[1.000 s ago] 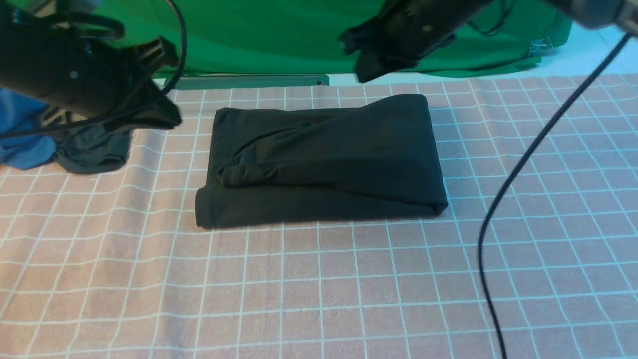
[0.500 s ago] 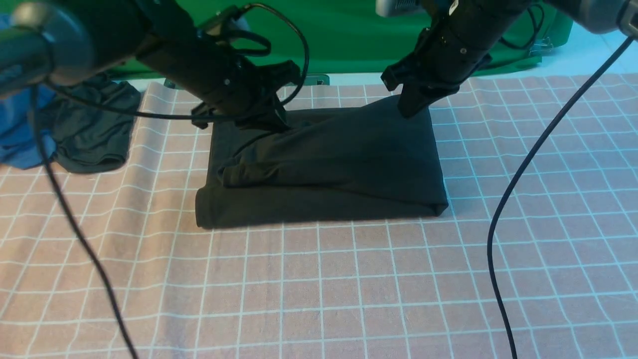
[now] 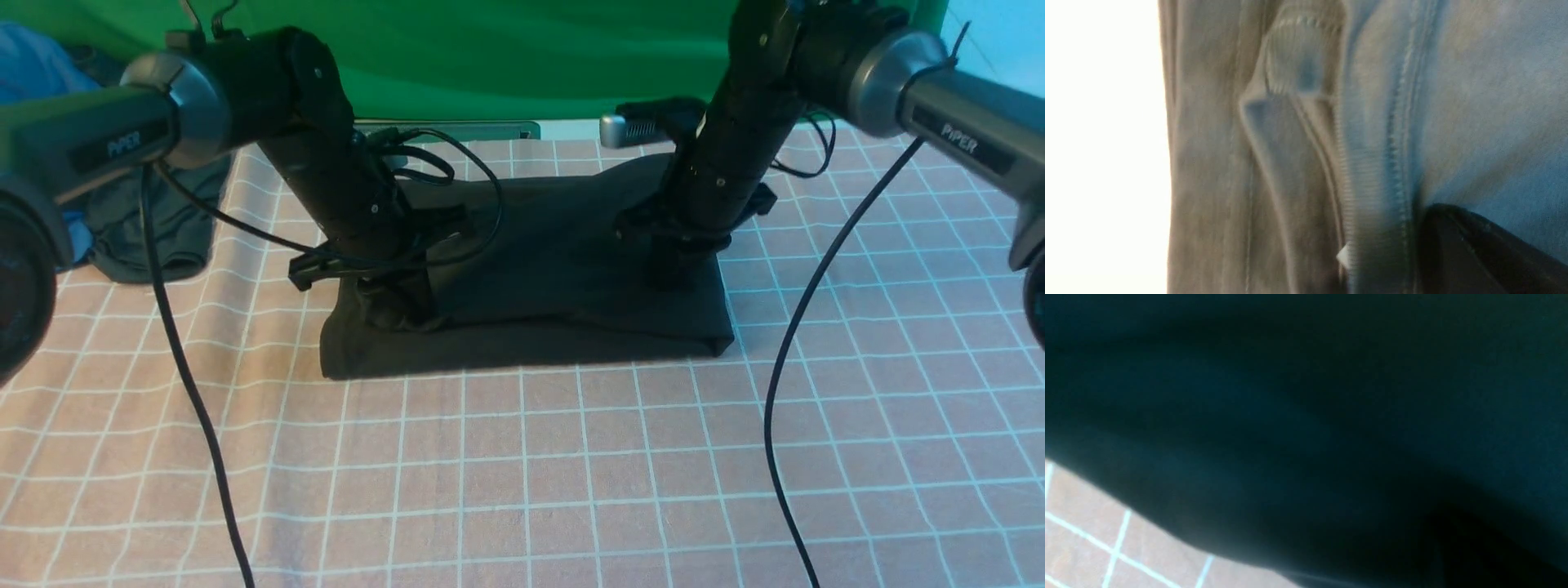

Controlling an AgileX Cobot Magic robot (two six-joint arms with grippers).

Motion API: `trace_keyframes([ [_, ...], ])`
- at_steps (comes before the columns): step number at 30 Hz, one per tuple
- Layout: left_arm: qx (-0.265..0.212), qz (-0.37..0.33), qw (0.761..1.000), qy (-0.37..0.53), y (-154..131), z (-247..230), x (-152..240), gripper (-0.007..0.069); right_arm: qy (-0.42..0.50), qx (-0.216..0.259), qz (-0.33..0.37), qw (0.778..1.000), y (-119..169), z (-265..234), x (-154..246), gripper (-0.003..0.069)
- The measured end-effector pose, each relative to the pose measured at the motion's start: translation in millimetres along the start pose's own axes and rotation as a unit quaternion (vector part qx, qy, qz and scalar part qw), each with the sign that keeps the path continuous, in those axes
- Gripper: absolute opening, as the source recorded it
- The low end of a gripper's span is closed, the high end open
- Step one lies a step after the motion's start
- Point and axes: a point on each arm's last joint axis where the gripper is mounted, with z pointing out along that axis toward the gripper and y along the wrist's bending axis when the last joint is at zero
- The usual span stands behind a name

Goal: Fold a long-sleeved shirt over a pink coffee tablecloth.

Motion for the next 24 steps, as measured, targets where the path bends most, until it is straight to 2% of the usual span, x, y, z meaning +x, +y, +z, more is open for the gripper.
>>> trace_keyframes([
  [5, -0.012, 0.004, 1.000, -0.002, 1.4, -5.8, -0.9, 0.0013, 0.001, 0.000, 0.003, 1.000, -0.3, 1.1, 0.1, 0.0039],
  [8, -0.005, -0.007, 0.999, -0.045, 3.1, -25.1, -10.0, 0.0013, -0.003, 0.001, 0.001, 1.000, 0.7, -3.9, -0.1, 0.0039],
  [13, 0.023, -0.030, 0.988, -0.150, 5.7, -85.0, -36.0, 0.0013, -0.035, 0.004, -0.007, 0.999, 7.5, -34.9, -0.3, 0.0039],
  [16, 0.041, -0.026, 0.983, -0.180, 1.0, -100.9, -48.1, 0.0013, -0.049, 0.005, -0.017, 0.999, 10.9, -49.5, 0.2, 0.0039],
  [19, 0.050, -0.007, 0.982, -0.181, -5.1, -95.2, -55.5, 0.0013, -0.051, 0.005, -0.020, 0.998, 11.4, -51.3, 0.4, 0.0039],
  [24, 0.041, 0.052, 0.988, -0.138, -16.5, -49.5, -59.4, 0.0013, -0.050, 0.005, -0.021, 0.998, 11.2, -50.9, 0.4, 0.0039],
])
